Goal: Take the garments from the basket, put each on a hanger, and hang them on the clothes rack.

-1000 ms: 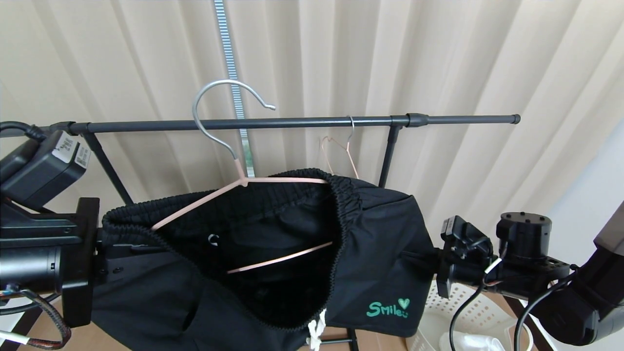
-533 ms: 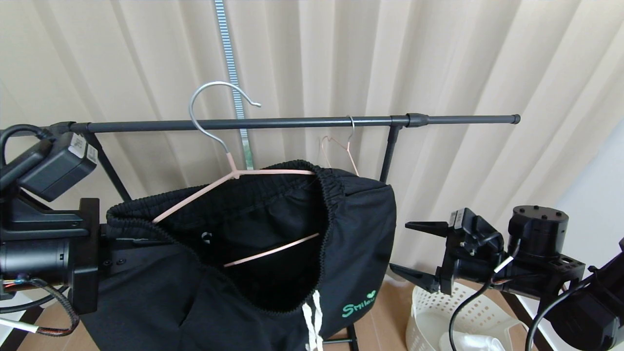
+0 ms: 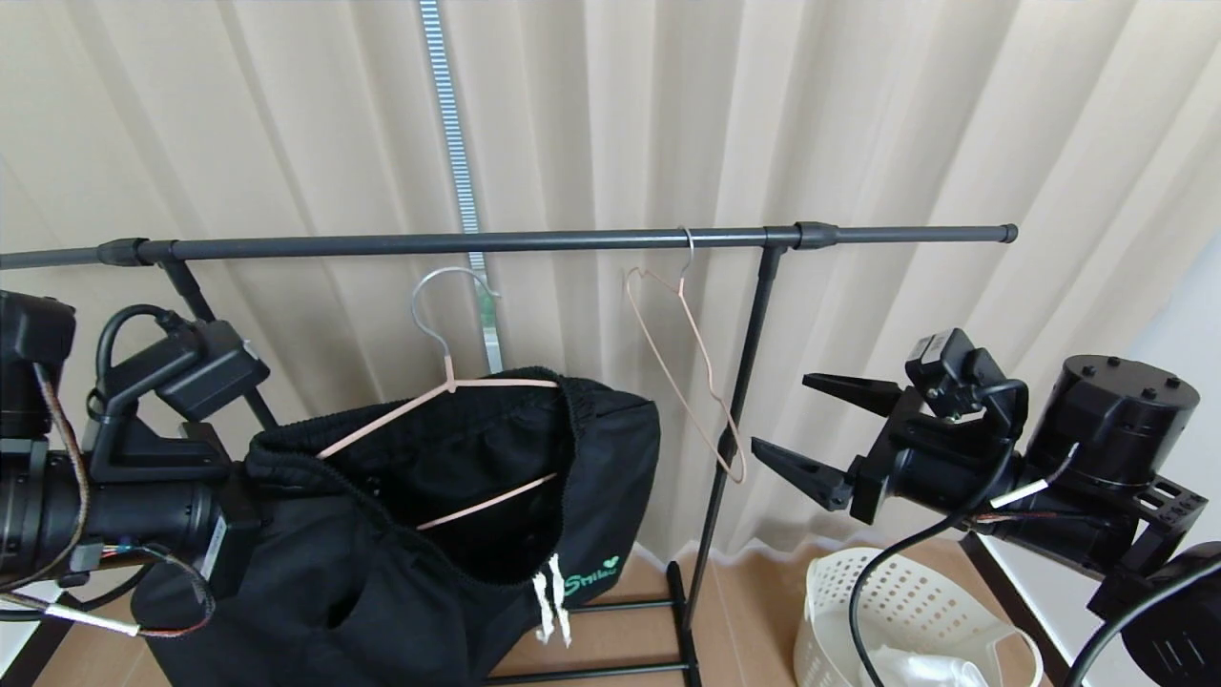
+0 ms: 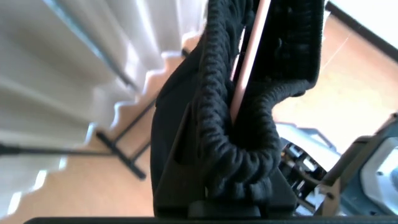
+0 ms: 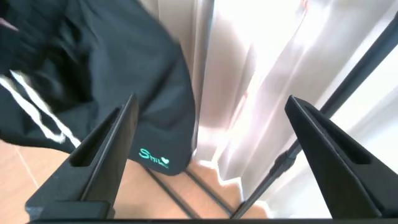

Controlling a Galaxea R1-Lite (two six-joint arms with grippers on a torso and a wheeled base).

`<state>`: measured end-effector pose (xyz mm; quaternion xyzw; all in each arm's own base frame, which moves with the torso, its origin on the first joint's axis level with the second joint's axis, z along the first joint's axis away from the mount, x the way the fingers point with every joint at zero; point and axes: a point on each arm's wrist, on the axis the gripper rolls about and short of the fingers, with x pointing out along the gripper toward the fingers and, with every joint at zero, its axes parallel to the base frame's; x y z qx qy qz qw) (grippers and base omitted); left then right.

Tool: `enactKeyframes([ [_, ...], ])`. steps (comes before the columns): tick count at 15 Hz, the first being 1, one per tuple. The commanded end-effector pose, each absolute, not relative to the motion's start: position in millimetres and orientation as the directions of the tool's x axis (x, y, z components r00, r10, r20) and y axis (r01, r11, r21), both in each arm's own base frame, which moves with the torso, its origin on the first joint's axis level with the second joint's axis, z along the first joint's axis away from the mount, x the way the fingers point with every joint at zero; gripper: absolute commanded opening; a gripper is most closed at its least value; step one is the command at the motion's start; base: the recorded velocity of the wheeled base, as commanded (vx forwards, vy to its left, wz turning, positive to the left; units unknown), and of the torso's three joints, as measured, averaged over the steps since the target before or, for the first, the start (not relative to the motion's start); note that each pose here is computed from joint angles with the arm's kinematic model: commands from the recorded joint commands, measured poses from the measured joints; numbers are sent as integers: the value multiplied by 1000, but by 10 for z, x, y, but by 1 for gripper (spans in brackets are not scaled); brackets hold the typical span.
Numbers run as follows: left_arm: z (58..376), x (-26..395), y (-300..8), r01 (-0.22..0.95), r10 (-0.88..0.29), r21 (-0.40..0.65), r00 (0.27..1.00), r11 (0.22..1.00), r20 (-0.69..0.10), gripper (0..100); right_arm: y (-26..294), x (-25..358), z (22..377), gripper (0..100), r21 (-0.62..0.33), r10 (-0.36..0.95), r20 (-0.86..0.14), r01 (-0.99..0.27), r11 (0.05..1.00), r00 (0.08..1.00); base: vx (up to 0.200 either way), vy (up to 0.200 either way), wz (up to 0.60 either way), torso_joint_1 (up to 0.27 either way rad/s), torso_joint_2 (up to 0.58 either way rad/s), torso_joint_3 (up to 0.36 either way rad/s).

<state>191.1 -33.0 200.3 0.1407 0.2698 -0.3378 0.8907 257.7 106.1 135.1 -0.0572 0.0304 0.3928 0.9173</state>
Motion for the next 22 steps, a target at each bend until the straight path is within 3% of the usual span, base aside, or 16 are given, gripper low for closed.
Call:
enactKeyframes([
  [1,1853,2022,-339,669,-497,51,599,741,-628,0,1076,2555,1402,100,-89,723,-84,-728,680,686,0,0,0,0,0,0],
  [5,1727,2323,-377,593,-423,78,654,801,-627,0,1080,2567,1382,100,-86,722,-91,-727,681,686,0,0,0,0,0,0],
  [10,1636,3085,-606,401,-318,8,738,916,-596,0,1083,2576,1388,100,-88,720,-89,-725,683,689,0,0,0,0,0,0],
  [15,1725,3545,-827,339,-313,-54,781,939,-540,0,1071,2581,1388,100,-88,716,-89,-722,687,692,0,0,0,0,0,0],
  [22,1596,3753,-908,285,-285,-89,782,954,-554,0,1069,2589,1383,100,-87,714,-90,-720,689,694,0,0,0,0,0,0],
])
